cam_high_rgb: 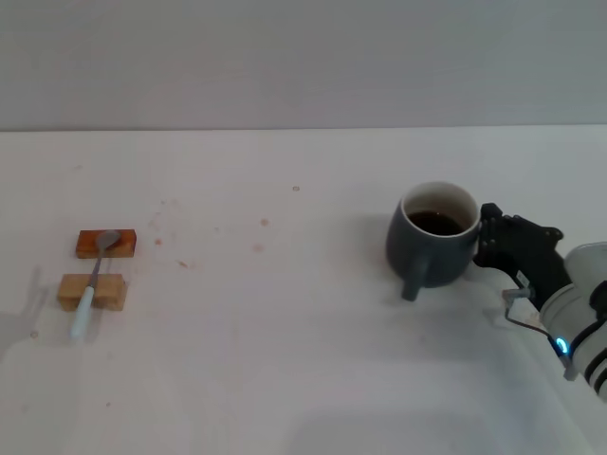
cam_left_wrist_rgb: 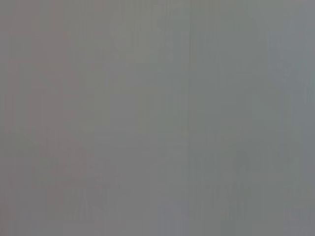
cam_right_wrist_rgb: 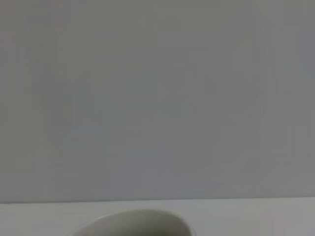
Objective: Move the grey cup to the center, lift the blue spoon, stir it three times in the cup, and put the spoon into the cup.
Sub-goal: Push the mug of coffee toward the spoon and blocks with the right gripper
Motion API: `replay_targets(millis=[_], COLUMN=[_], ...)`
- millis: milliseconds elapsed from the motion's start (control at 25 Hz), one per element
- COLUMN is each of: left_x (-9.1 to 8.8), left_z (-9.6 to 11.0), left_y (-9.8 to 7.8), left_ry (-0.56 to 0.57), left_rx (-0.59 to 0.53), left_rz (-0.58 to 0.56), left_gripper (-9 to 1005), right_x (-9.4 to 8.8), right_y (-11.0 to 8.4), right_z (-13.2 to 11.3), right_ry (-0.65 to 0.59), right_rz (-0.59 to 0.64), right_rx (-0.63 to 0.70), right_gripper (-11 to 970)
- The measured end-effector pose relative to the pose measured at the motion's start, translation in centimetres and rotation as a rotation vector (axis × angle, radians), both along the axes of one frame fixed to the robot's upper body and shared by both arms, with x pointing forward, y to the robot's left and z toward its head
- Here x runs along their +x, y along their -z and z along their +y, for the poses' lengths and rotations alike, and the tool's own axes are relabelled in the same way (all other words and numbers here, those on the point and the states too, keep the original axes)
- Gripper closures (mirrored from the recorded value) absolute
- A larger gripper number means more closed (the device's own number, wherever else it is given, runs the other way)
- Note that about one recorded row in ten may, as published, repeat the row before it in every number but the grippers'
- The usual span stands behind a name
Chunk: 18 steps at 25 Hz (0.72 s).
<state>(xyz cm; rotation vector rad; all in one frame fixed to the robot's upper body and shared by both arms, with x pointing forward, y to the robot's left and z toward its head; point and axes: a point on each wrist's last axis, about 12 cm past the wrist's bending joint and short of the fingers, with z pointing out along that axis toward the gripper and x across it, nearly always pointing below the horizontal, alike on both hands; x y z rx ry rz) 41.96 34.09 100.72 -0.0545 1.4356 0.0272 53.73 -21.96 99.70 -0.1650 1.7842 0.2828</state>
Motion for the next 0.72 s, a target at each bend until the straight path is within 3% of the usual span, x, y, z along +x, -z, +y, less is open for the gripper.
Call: replay_targets(millis=[720], left_x=[-0.2], left_z=[-0.1], left_y=[0.0], left_ry=[0.002], left_rx=[-0.001], left_rz=[-0.003], left_gripper=[163], right_x=[-0.5], right_y=[-0.2], right_z=[4.2], right_ry=[-0.134], right_rz=[0.049], right_rx=[0.04], right_gripper=[960])
